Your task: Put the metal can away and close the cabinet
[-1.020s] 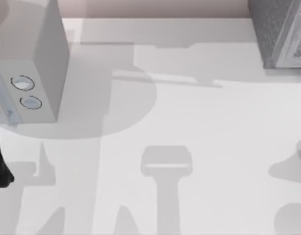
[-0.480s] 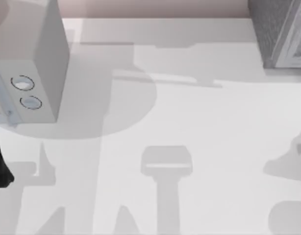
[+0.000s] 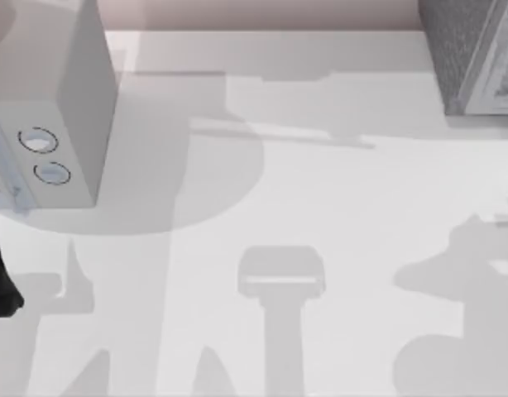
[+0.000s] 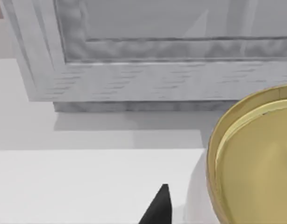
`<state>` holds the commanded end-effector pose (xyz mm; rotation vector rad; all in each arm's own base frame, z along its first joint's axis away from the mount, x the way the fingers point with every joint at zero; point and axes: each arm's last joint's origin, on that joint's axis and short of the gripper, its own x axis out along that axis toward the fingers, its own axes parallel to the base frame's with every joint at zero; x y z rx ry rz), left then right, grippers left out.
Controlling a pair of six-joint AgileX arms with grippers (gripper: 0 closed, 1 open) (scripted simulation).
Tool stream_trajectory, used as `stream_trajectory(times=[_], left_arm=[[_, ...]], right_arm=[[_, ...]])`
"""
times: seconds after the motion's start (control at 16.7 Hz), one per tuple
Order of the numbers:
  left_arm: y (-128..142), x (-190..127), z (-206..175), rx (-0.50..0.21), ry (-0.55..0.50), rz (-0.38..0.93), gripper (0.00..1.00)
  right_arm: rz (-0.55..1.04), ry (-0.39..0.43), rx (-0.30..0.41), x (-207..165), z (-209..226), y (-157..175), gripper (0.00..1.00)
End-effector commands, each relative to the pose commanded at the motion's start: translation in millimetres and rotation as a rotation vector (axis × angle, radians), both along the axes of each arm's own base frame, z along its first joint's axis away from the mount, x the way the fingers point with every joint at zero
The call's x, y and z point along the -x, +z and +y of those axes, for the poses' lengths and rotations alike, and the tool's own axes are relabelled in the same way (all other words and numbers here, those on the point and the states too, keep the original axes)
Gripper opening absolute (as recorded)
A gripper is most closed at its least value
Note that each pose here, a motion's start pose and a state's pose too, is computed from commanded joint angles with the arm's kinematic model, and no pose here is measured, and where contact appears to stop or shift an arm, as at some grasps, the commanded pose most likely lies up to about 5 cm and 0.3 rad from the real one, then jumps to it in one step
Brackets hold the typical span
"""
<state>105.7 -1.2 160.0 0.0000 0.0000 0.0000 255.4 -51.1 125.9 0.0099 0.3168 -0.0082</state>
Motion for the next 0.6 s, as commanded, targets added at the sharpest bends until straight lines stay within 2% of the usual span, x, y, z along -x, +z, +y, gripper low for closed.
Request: stream_trajectory(times=[0.36,0.6], left_arm=[[0.0,0.0,0.0,0.000,0.000,0.000,1.00],[0.0,0.0,0.0,0.000,0.000,0.000,1.00]], right_arm=[[-0.006,-0.003,0.003,15.3,3.2,57.9,0.00],[-0.023,-0.003,0.007,19.9,4.2,70.6,0.00]])
